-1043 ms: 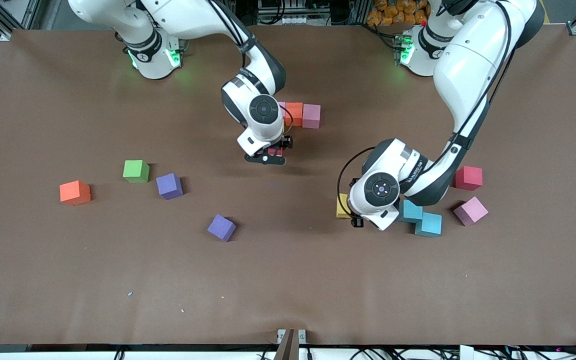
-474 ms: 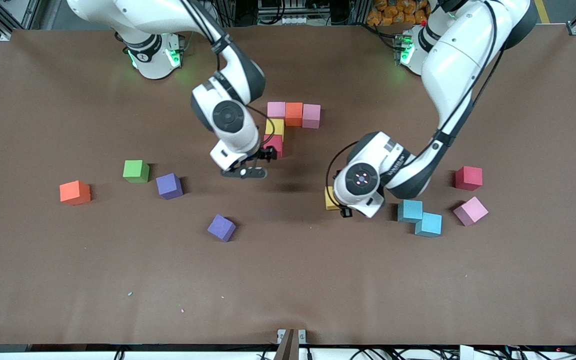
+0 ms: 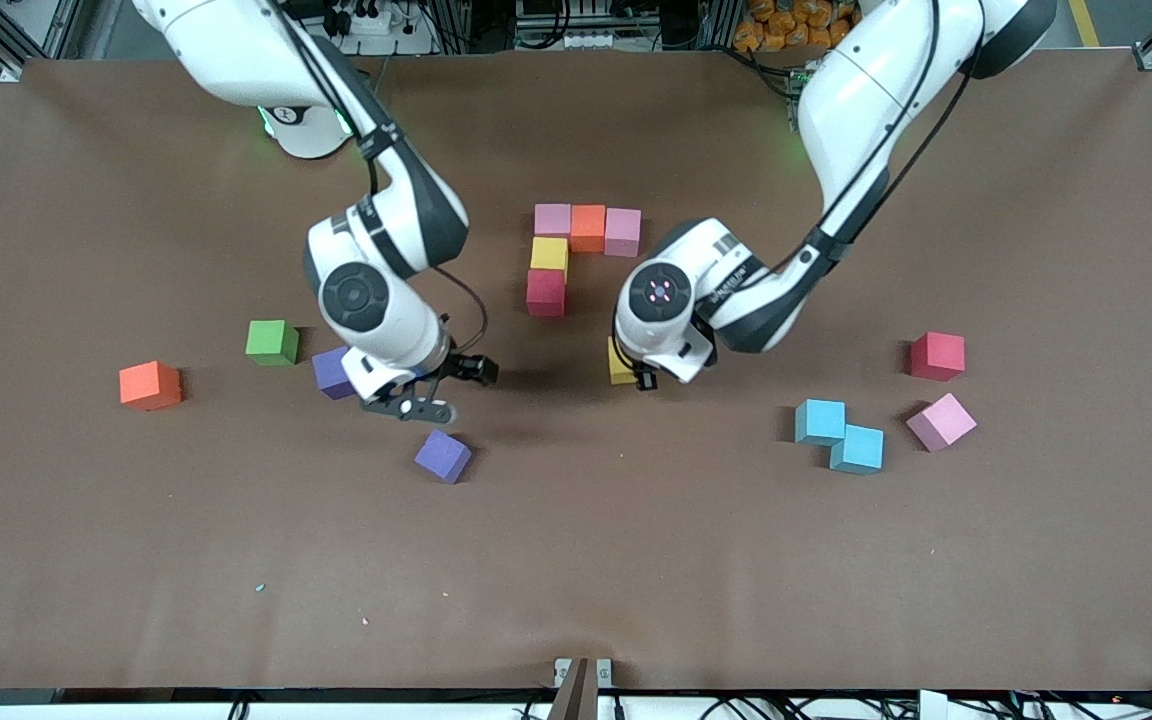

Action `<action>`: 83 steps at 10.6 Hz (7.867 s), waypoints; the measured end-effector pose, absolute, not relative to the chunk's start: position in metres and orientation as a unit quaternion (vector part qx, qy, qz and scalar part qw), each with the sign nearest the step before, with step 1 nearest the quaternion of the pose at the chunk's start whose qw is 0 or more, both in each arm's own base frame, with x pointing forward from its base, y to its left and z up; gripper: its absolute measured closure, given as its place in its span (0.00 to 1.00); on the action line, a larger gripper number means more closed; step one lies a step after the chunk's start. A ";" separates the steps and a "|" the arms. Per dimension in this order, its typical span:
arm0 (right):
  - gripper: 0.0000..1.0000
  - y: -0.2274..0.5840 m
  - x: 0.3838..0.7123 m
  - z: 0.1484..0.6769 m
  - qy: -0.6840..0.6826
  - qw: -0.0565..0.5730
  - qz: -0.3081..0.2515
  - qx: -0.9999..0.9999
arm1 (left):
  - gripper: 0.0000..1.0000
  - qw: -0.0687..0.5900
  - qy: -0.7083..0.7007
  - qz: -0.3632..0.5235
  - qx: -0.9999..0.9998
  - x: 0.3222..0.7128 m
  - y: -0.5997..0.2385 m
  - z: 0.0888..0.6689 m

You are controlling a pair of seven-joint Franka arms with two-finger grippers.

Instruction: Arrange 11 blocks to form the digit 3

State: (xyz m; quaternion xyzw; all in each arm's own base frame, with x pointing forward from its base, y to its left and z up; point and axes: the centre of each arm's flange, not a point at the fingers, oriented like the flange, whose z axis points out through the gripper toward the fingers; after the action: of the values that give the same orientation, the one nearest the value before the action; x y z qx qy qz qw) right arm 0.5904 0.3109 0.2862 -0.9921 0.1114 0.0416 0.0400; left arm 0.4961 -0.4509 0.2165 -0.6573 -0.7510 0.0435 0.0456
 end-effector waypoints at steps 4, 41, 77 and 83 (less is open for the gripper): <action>0.00 0.294 0.619 0.275 0.192 0.042 0.037 -0.980 | 0.41 0.030 -0.748 0.036 -0.662 0.447 -0.480 0.223; 0.47 0.325 0.640 0.253 -0.040 0.010 0.112 -0.993 | 0.41 0.024 -0.725 0.049 -0.686 0.382 -0.509 0.203; 0.47 0.463 0.478 0.196 0.009 0.014 0.052 -0.999 | 0.00 0.014 -0.642 0.070 -0.763 0.618 -0.166 0.265; 0.47 0.462 0.478 0.195 0.009 0.014 0.052 -0.999 | 0.00 0.014 -0.682 0.070 -0.728 0.625 -0.151 0.258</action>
State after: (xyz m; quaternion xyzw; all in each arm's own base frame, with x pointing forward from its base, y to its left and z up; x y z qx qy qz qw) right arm 0.4776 0.4624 0.1953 -0.9985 0.0092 0.0521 0.0141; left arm 0.6254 -0.1513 0.2577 -0.7280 -0.6819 0.0702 0.0135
